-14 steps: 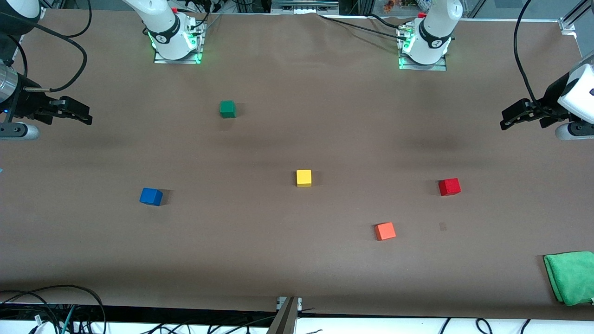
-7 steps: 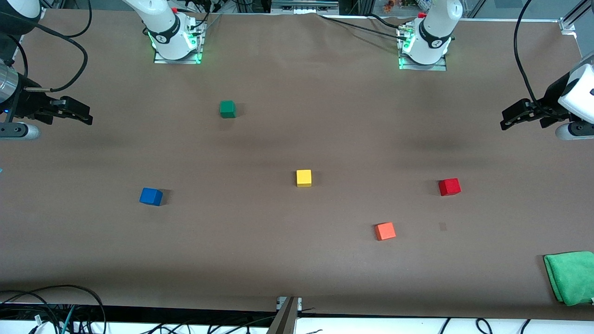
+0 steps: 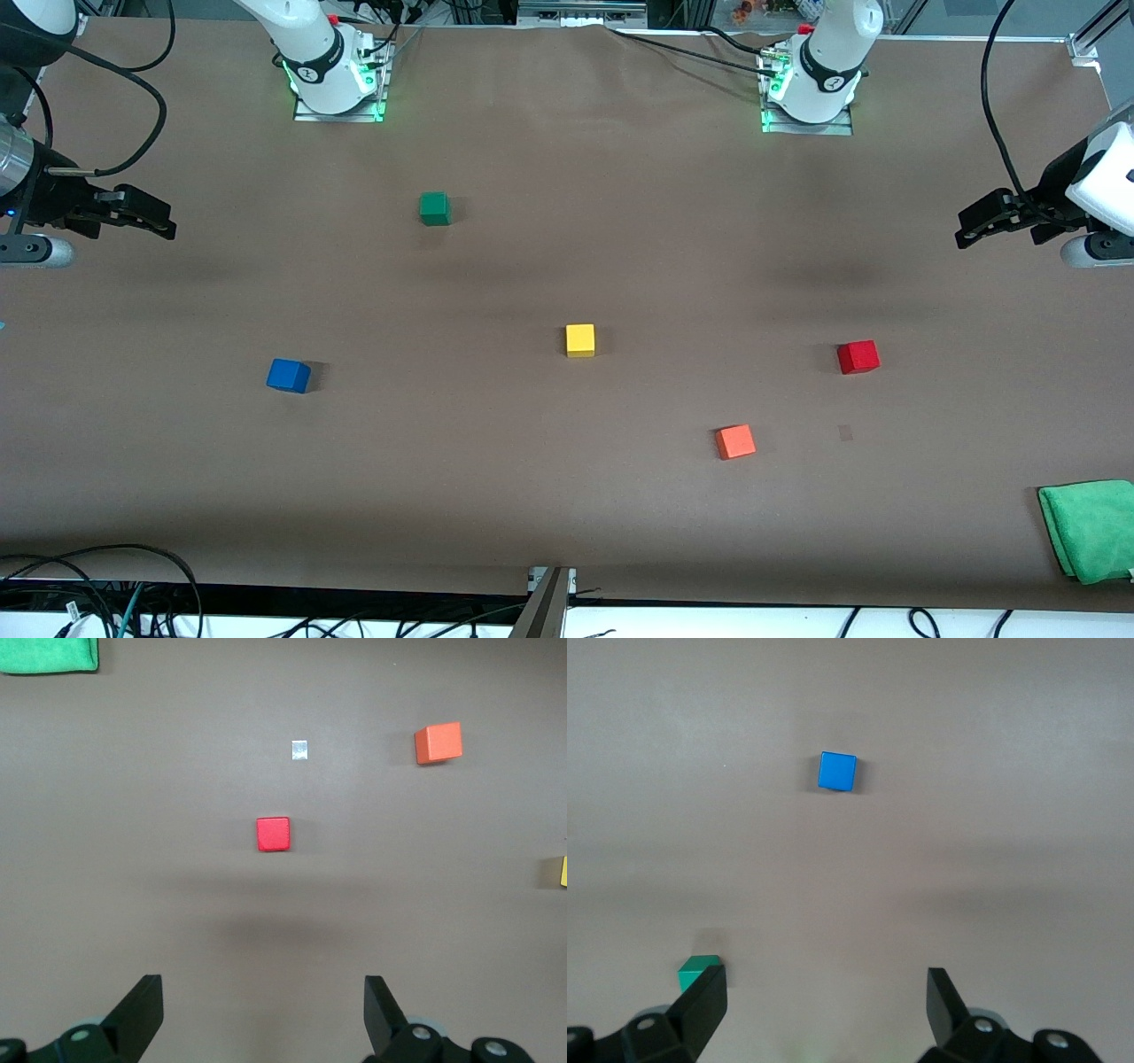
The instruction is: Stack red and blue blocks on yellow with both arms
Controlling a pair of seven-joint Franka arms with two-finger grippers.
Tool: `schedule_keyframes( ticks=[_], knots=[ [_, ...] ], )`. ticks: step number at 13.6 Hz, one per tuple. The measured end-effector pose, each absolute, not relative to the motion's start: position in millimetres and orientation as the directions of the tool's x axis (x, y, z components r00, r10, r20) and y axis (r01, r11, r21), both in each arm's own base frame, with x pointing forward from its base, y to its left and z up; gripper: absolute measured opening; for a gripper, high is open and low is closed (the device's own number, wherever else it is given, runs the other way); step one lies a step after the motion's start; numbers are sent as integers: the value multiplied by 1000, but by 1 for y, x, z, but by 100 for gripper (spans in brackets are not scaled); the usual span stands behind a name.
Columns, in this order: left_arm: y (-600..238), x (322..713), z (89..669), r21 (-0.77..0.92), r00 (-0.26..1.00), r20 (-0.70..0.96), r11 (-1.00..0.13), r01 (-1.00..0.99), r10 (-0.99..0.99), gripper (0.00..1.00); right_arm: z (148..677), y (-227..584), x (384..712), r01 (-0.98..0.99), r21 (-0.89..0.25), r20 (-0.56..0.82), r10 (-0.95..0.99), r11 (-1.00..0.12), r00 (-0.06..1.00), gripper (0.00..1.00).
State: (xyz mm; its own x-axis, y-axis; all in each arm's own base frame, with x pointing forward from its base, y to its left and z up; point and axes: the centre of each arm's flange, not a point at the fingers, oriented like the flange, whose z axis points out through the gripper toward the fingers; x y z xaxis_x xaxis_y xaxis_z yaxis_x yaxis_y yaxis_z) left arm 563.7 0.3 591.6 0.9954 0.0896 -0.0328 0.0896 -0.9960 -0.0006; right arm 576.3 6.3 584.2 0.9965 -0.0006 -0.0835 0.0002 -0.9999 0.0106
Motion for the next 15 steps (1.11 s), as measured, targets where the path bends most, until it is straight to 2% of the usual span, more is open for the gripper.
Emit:
schedule_keyframes(
  ticks=[15],
  knots=[
    [-7,563,591,-1,996,-38,-997,77,77,100,576,6,581,0,14,-90,-1,-1000,996,100]
  ],
)
